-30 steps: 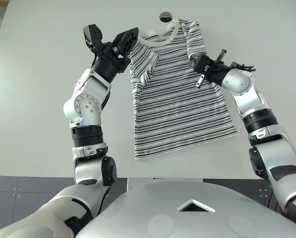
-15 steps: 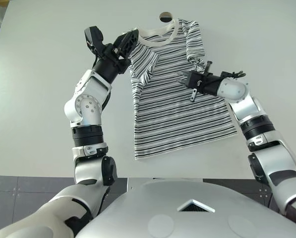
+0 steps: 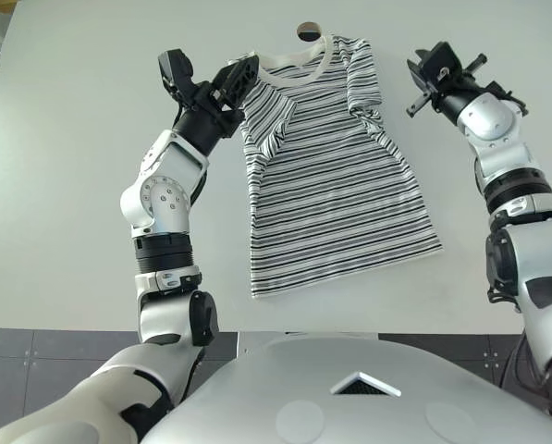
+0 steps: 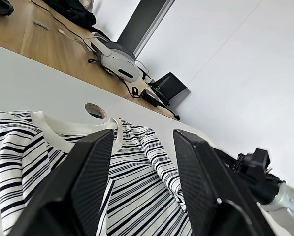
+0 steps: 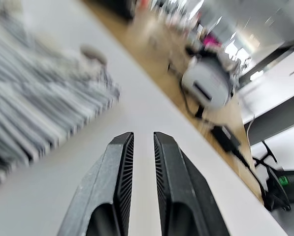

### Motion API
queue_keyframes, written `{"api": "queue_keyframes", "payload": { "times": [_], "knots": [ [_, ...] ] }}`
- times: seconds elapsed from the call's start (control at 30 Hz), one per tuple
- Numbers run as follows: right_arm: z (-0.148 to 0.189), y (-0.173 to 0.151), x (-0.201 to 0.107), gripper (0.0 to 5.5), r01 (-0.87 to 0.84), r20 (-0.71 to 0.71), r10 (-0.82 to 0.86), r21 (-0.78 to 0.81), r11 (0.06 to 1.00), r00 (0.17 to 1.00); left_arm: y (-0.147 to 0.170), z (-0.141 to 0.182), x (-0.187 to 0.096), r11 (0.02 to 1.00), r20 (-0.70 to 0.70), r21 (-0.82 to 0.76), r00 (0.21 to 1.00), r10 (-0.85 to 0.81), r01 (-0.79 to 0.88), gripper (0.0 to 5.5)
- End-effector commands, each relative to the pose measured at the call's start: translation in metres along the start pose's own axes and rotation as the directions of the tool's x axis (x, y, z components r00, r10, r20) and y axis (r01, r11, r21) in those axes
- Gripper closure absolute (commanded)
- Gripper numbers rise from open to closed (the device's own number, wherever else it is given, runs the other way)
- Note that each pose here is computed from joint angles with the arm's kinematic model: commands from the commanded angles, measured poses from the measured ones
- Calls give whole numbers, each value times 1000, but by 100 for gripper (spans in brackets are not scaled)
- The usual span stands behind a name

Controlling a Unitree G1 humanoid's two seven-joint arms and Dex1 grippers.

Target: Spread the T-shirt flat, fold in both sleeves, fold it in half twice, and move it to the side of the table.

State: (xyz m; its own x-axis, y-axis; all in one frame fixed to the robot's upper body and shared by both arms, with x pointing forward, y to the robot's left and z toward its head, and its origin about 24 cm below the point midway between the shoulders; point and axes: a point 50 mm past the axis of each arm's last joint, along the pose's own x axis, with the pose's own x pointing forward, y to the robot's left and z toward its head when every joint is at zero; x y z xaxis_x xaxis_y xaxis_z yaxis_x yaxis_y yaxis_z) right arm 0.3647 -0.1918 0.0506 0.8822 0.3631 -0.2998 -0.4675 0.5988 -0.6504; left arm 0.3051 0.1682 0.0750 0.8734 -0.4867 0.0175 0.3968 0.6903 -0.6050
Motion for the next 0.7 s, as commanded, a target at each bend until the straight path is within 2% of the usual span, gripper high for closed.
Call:
{"api": "queue_keyframes", "payload": {
  "times": [0.03, 0.2, 0.53, 0.7],
  "knots": [
    [-14, 12, 0, 476, -40, -118, 31, -75, 996, 993, 0, 5, 1, 1000, 2, 18, 1000, -1, 1, 323],
    [-9, 26, 5, 476, -89, -95, 79, -107, 990, 992, 1, 7, 0, 1000, 0, 23, 1000, 5, -5, 323],
    [27, 36, 22, 476, -123, 37, 126, -91, 988, 991, 3, 8, 3, 1000, -4, 24, 1000, 7, -7, 323],
    [55, 43, 30, 476, -151, 147, 167, -117, 982, 975, 4, 6, 5, 1000, -4, 17, 1000, 11, -11, 323]
  ]
}}
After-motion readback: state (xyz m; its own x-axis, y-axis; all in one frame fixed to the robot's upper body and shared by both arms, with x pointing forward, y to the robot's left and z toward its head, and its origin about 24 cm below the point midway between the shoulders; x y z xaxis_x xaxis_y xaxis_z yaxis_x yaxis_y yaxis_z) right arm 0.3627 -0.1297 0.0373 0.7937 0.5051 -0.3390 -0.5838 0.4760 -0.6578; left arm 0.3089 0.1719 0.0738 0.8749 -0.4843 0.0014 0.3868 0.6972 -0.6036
